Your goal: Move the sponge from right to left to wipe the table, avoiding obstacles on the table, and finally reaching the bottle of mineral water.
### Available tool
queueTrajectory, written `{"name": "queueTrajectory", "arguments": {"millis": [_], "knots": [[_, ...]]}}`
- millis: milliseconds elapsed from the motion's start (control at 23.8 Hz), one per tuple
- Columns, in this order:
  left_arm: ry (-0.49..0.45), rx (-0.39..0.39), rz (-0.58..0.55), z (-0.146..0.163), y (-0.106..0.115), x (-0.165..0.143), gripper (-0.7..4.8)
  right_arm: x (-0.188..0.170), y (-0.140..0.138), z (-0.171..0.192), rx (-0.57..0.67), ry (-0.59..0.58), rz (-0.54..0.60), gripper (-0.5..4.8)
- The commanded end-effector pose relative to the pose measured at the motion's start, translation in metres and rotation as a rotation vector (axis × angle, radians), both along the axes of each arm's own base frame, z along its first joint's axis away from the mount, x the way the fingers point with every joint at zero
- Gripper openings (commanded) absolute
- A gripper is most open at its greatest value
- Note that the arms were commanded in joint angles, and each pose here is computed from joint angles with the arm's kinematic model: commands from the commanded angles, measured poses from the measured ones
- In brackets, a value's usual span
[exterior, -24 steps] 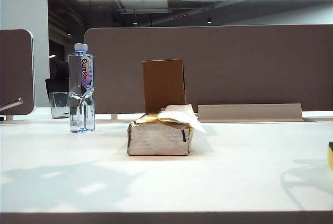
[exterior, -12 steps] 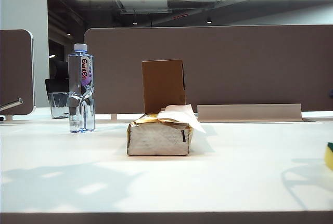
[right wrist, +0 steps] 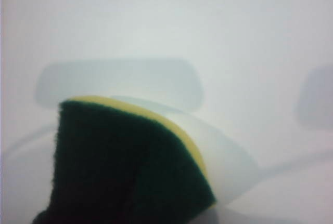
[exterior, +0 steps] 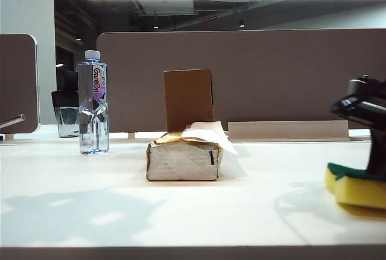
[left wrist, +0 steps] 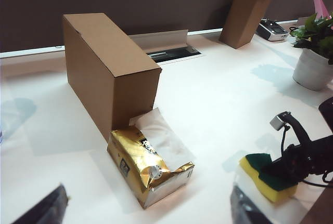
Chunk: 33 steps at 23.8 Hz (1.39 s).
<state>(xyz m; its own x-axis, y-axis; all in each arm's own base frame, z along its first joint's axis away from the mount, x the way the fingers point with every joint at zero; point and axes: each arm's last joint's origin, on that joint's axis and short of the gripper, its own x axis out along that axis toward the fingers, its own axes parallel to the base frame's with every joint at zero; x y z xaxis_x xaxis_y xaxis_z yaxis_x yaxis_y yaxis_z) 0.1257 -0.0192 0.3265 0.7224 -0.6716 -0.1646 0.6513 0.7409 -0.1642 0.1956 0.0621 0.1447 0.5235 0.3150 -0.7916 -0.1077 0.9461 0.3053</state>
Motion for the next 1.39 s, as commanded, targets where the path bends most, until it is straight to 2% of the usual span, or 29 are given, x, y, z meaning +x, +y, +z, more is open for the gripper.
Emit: {"name": "queueTrajectory", "arguments": {"millis": [42,840,1218,1386], "knots": [[-0.027,0.005,-0.007,0.003,0.0,-0.001,4.04,-0.007,0.01,-0.006,0.027,0.058,0.02,-0.09],[-0.027,0.005,-0.007,0.003,0.0,-0.001,4.04,-0.012,0.069,-0.022,0.11,0.049,0.112,-0.09],[-0.027,0.005,-0.007,0.003,0.0,-0.001,4.04,0.005,0.088,-0.015,0.124,0.042,0.124,-0.09],[-0.031,0.005,-0.007,0.004,0.0,-0.002,4.04,0.007,0.109,-0.013,0.104,0.025,0.159,-0.09]]}}
